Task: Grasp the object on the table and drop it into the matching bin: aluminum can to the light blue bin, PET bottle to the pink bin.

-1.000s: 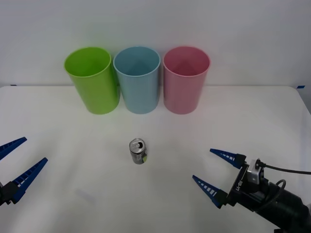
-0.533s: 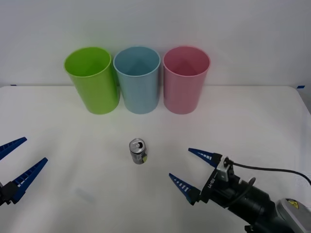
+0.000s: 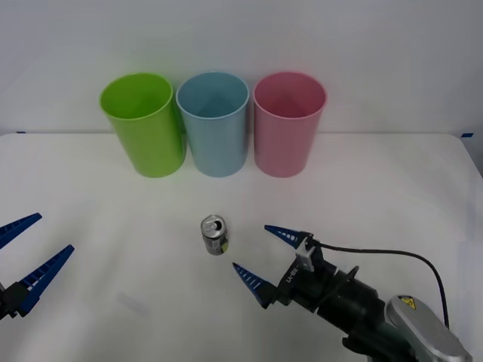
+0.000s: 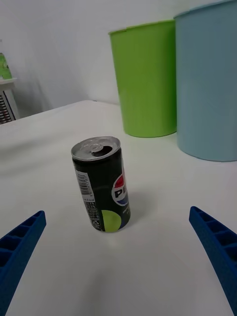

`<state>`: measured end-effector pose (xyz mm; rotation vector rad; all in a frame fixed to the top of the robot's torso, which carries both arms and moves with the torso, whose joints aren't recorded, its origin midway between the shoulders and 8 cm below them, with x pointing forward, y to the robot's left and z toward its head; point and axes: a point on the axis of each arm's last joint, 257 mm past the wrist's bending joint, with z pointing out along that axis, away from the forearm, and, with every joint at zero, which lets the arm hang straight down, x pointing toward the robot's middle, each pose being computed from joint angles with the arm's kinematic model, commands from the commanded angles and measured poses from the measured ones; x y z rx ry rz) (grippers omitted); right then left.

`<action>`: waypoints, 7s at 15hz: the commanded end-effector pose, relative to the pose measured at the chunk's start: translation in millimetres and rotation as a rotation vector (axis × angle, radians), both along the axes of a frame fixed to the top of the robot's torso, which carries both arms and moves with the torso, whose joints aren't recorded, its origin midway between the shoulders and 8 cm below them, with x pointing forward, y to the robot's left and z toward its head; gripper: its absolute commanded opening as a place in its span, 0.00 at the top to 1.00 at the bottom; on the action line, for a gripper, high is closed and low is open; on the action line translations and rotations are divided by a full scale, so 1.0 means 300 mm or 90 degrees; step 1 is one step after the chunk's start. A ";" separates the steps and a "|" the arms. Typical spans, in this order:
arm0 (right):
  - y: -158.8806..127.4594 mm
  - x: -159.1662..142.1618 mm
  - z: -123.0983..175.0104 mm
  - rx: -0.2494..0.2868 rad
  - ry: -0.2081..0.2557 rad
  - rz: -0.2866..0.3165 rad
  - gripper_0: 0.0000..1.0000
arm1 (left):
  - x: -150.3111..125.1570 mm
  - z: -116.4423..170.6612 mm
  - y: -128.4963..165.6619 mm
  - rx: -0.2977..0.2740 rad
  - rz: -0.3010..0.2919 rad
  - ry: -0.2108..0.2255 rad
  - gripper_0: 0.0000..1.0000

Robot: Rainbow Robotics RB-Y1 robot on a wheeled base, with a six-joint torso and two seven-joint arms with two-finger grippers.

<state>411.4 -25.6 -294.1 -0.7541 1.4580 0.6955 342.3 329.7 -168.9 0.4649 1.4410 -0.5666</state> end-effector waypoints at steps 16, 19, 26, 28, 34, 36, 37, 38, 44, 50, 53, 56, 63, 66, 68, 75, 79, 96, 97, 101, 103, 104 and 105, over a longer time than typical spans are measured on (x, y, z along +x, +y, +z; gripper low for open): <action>0.302 0.163 -0.053 -0.036 0.013 0.034 0.00 | 0.000 0.000 0.000 0.000 0.000 0.000 0.00; 0.305 0.159 -0.054 -0.037 0.012 0.036 0.00 | 0.000 0.000 0.000 0.000 0.000 0.000 0.00; 0.307 0.160 -0.053 -0.039 0.008 0.035 1.00 | 0.000 0.000 0.000 0.000 0.000 0.000 0.00; 0.307 0.162 -0.052 -0.040 0.008 0.035 1.00 | 0.000 0.000 0.000 0.000 0.000 0.000 0.00; 0.318 0.152 -0.024 -0.029 -0.002 0.050 1.00 | 0.000 0.000 0.000 0.000 0.000 0.000 0.00; 0.317 0.153 -0.002 -0.021 -0.008 0.054 1.00 | 0.000 0.000 0.000 0.000 0.000 0.000 0.00; 0.309 0.158 0.019 -0.017 -0.016 0.053 1.00 | 0.000 0.000 0.000 0.000 0.000 0.000 0.00; 0.300 0.162 0.036 -0.012 -0.020 0.051 1.00 | 0.000 0.000 0.000 0.000 0.000 0.000 0.00; 0.192 0.161 0.190 0.044 -0.039 0.031 1.00 | 0.000 0.000 0.000 0.000 0.000 0.000 0.00; 0.097 0.138 0.374 0.111 -0.013 0.016 1.00 | 0.000 0.000 0.000 0.000 0.000 0.000 0.00; 0.084 0.148 0.500 0.138 -0.016 0.003 1.00 | 0.000 0.000 0.000 0.000 0.000 0.000 0.00; 0.095 0.148 0.624 0.178 -0.013 -0.006 1.00 | 0.000 0.000 0.000 0.000 0.000 0.000 0.00; 0.132 0.233 0.818 0.202 -0.046 -0.015 1.00 | 0.000 0.000 0.000 0.000 0.000 0.000 0.00; 0.153 0.324 0.875 0.198 -0.063 -0.031 1.00 | 0.000 0.000 0.000 0.000 0.000 0.000 0.00; 0.183 0.398 0.903 0.195 -0.065 -0.040 1.00 | 0.000 0.000 0.000 0.000 0.000 0.000 0.00; 0.256 0.648 0.955 0.205 -0.053 -0.135 1.00 | 0.000 0.000 0.000 0.000 0.000 0.000 0.00; 0.275 0.773 0.953 0.202 -0.032 -0.192 1.00 | 0.000 0.000 0.000 0.000 0.000 0.000 0.00; 0.318 0.865 0.937 0.157 -0.035 -0.239 0.00 | 0.000 0.000 0.000 0.000 0.000 0.000 0.00; 0.317 0.865 0.938 0.153 -0.039 -0.239 0.00 | 0.000 0.000 0.000 0.000 0.000 0.000 0.00; 0.314 0.864 0.924 0.149 -0.038 -0.240 0.00 | 0.000 0.000 0.000 0.000 0.000 0.000 0.00; 0.312 0.855 0.913 0.153 -0.035 -0.237 0.00 | 0.000 0.000 0.000 0.000 0.000 0.000 0.00; 0.305 0.847 0.913 0.153 -0.040 -0.236 0.00 | 0.000 0.000 0.000 0.000 0.000 0.000 0.00; 0.292 0.836 0.909 0.155 -0.043 -0.235 0.00 | 0.000 0.000 0.000 0.000 0.000 0.000 0.00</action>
